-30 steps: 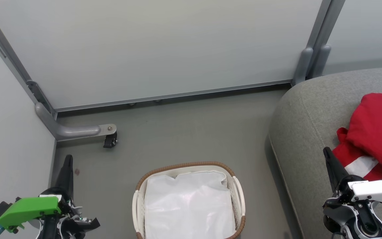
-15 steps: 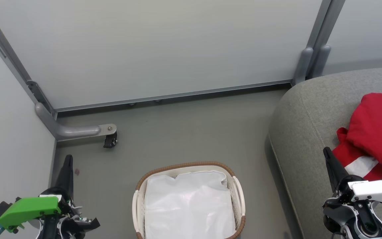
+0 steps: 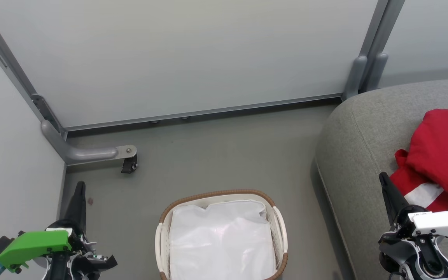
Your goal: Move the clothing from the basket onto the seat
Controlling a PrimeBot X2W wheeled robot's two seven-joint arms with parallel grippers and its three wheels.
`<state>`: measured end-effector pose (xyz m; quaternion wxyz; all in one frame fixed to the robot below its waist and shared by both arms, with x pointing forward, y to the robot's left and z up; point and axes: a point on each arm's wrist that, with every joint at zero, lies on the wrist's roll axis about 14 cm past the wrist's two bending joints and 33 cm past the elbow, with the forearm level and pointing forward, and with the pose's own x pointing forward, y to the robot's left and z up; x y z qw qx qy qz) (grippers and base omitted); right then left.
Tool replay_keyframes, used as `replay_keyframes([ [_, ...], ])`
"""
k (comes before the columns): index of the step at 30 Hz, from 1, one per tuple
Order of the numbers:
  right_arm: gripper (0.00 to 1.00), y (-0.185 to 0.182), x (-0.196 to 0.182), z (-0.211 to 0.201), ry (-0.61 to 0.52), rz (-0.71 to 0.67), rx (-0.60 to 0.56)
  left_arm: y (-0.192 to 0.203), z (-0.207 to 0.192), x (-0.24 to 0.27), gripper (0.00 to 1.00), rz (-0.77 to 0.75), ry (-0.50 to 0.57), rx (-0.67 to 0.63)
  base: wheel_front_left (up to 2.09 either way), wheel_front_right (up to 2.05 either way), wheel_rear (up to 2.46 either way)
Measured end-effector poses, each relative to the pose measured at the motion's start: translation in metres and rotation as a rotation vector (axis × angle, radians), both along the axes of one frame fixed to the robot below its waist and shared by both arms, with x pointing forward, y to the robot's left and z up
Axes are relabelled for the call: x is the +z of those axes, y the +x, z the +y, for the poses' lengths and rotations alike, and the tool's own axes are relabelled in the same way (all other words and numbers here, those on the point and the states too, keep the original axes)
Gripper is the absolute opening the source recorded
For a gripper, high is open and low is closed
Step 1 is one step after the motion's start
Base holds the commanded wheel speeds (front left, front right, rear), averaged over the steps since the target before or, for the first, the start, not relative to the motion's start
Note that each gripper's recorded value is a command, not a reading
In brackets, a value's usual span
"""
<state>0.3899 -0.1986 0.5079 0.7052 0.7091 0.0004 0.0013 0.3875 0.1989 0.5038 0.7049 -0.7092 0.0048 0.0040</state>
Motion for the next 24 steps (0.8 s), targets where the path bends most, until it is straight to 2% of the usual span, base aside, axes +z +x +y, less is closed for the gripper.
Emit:
replay_keyframes([
  [24, 0.0, 0.0, 0.0001, 0.0, 0.0, 0.0, 0.0, 0.0, 0.0, 0.0, 0.0, 0.0, 0.0, 0.0, 0.0, 0.0, 0.0],
])
